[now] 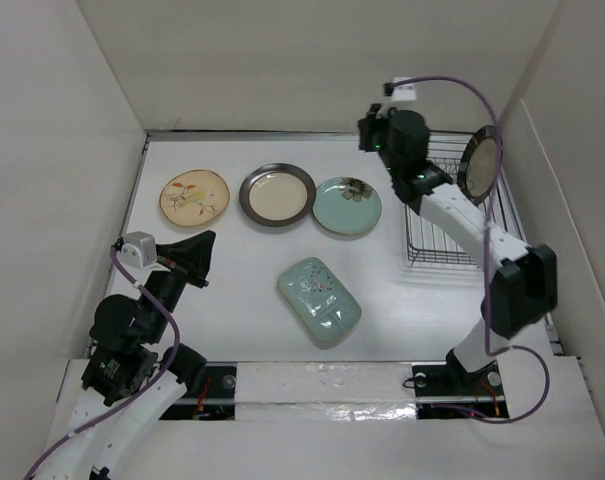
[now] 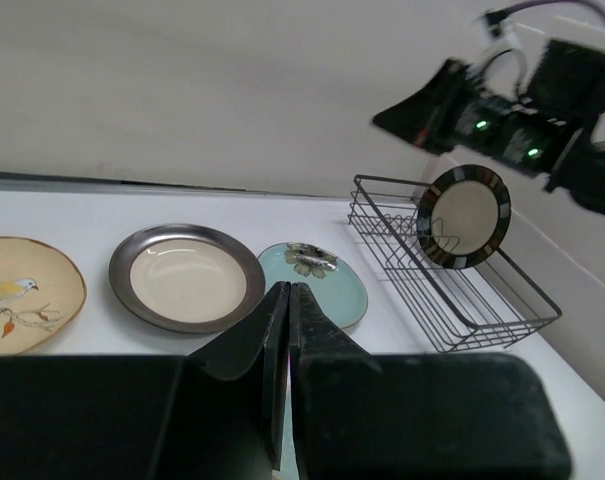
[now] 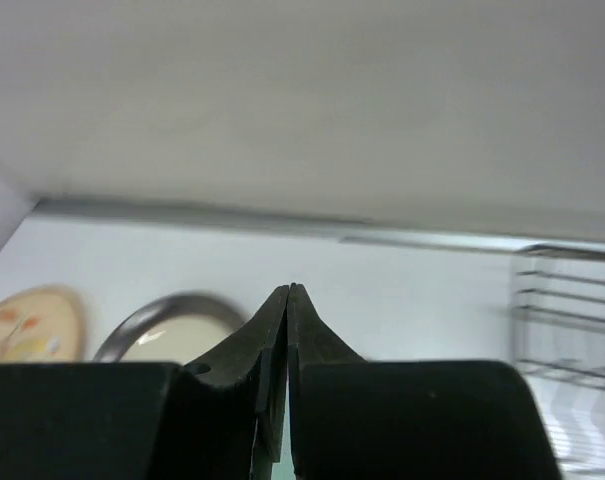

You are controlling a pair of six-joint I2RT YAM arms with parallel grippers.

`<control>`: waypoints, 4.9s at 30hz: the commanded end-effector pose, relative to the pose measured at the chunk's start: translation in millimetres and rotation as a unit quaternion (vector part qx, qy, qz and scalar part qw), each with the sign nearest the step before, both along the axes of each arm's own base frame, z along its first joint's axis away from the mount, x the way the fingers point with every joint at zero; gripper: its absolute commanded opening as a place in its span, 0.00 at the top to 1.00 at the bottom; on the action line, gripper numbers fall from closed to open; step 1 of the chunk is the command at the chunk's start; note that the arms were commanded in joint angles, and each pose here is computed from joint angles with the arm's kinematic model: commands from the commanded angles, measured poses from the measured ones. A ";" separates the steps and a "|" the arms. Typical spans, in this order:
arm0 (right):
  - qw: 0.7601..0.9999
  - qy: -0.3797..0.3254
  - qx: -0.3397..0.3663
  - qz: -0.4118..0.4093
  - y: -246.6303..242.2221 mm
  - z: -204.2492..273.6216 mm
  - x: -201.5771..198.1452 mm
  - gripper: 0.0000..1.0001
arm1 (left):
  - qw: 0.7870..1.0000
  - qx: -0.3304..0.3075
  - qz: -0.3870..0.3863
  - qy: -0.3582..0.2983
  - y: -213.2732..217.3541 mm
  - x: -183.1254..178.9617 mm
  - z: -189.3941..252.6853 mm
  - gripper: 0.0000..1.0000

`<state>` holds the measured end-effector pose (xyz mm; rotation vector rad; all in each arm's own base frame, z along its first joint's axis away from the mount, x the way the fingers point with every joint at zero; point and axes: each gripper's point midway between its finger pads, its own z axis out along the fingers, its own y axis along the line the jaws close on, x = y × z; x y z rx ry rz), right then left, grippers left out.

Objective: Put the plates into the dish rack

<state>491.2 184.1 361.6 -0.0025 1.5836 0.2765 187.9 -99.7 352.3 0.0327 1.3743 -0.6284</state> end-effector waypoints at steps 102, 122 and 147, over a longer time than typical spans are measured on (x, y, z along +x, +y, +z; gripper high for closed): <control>0.950 0.116 0.218 -0.192 -2.9 -164.9 -47.1 1.00 | 1.000 -0.007 -0.023 0.007 -14.8 -1.3 0.2 0.61; 0.932 -0.007 0.353 -0.087 -75.4 -33.1 -61.8 1.00 | 1.000 0.002 -0.026 0.016 -19.6 2.9 -4.6 0.61; 0.926 -0.118 0.004 -0.358 -310.8 89.2 -86.7 1.00 | 0.998 -0.019 -0.053 -0.018 -16.7 -15.9 12.8 0.61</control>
